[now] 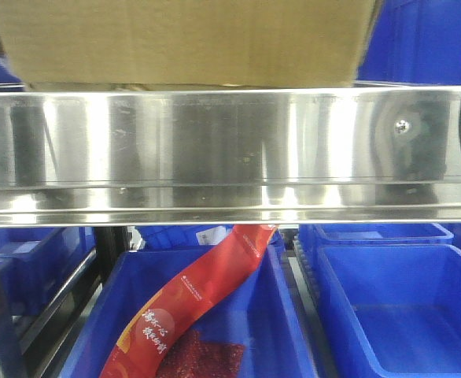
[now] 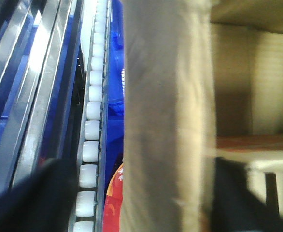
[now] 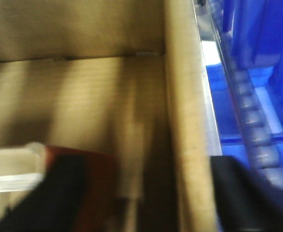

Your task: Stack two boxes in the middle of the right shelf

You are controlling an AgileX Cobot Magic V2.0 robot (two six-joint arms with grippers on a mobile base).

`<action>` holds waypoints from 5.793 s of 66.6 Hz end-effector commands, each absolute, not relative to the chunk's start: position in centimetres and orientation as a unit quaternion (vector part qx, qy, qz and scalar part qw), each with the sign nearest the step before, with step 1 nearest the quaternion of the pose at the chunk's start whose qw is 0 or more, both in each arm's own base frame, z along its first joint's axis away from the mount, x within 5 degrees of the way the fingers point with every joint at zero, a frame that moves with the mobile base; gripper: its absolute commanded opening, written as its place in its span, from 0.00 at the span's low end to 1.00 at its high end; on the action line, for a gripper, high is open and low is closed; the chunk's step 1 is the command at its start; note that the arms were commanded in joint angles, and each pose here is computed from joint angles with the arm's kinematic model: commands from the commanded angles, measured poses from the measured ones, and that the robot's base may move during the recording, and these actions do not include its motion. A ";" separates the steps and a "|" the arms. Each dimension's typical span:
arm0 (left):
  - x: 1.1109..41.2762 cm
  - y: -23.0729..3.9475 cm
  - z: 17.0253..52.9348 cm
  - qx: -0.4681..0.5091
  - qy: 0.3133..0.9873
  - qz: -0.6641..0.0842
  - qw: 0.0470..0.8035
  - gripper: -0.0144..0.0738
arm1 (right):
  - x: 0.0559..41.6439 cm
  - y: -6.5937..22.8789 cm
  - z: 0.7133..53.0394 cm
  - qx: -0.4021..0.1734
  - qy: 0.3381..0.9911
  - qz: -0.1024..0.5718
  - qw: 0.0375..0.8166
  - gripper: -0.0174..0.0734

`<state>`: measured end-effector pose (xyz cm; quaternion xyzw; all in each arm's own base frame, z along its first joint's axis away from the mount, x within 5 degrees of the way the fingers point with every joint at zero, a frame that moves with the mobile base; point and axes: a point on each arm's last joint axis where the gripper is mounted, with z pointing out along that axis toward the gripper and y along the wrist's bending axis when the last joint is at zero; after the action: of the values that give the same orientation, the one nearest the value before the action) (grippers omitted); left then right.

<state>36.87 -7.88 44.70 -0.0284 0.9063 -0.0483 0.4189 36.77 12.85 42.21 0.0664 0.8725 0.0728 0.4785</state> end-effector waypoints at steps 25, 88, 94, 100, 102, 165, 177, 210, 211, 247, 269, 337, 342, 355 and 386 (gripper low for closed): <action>35.4 -8.1 47.1 -0.027 0.883 -0.084 0.461 0.67 | 35.0 11.9 46.6 0.053 0.853 0.062 0.515 0.73; 28.3 -10.2 45.6 0.048 0.818 -0.150 0.553 0.04 | 28.7 10.2 44.1 -0.057 0.809 0.071 0.580 0.01; 26.5 -10.3 44.6 0.060 0.788 -0.168 0.589 0.04 | 27.2 10.0 41.9 -0.078 0.799 0.084 0.590 0.01; 24.7 -10.1 42.3 0.067 0.772 -0.180 0.606 0.04 | 25.5 9.7 40.6 -0.094 0.780 0.105 0.609 0.01; 24.0 -9.8 41.8 0.068 0.766 -0.183 0.612 0.04 | 24.8 9.6 40.0 -0.099 0.775 0.111 0.615 0.01; 13.2 -5.5 35.6 0.077 0.705 -0.196 0.677 0.04 | 13.3 5.2 37.7 -0.102 0.703 0.146 0.689 0.01; 13.2 -5.5 35.6 0.077 0.705 -0.196 0.677 0.04 | 12.1 4.4 37.3 -0.080 0.704 0.158 0.688 0.01; 13.2 -5.5 35.6 0.077 0.705 -0.196 0.677 0.04 | 6.5 -0.3 26.2 0.014 0.682 -0.017 0.731 0.01; 13.2 -5.5 35.6 0.077 0.705 -0.196 0.677 0.04 | 6.5 -0.3 25.8 0.014 0.681 -0.017 0.732 0.01; 13.2 -5.5 35.6 0.077 0.704 -0.197 0.679 0.04 | 5.5 -0.3 22.0 0.015 0.645 -0.020 0.764 0.01; 13.2 -5.5 35.6 0.077 0.704 -0.197 0.679 0.04 | 5.5 -0.3 22.2 0.015 0.639 -0.020 0.769 0.01; 5.7 -0.3 21.7 0.023 0.691 -0.012 0.723 0.04 | 5.5 -0.3 22.2 0.015 0.639 -0.020 0.769 0.01; 5.6 -0.2 20.9 0.019 0.692 -0.009 0.722 0.04 | 5.5 -0.3 22.2 0.015 0.639 -0.020 0.769 0.01; 5.6 -0.2 21.0 0.017 0.688 -0.013 0.725 0.04 | 5.5 -0.3 22.2 0.015 0.639 -0.020 0.769 0.01; 5.6 -0.2 21.0 0.001 0.689 -0.030 0.724 0.04 | 5.5 -0.3 22.2 0.015 0.639 -0.020 0.769 0.01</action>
<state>5.69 -0.25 20.75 0.0063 0.6981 -0.0258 0.7155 5.56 -0.25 21.97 0.0136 0.6485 -0.0169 0.7609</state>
